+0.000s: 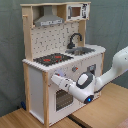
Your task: Play with the kitchen
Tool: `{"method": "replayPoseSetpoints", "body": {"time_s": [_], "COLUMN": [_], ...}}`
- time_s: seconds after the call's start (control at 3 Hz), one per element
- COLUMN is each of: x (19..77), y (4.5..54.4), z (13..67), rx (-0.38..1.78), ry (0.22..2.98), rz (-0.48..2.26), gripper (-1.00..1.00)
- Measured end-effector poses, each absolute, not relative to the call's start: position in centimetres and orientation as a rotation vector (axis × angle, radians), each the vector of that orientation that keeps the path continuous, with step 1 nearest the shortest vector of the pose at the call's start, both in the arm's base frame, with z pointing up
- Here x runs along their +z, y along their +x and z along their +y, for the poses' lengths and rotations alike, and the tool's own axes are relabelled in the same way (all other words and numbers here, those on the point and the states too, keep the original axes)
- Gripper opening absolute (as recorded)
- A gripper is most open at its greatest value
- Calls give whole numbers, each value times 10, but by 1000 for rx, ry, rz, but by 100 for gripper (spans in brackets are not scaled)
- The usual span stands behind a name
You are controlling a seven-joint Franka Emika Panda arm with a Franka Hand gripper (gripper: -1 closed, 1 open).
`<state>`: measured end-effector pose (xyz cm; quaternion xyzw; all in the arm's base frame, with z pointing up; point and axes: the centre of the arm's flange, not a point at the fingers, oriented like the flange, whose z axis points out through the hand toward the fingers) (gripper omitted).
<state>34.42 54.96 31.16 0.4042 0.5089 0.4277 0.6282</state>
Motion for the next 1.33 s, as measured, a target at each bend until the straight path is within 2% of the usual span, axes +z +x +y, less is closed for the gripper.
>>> {"method": "replayPoseSetpoints", "body": {"time_s": [1.33], "x": [301], "y": [346], "z": [546], "rx": [624], "ry": [521], "rz": [1234], "gripper": [-100]}}
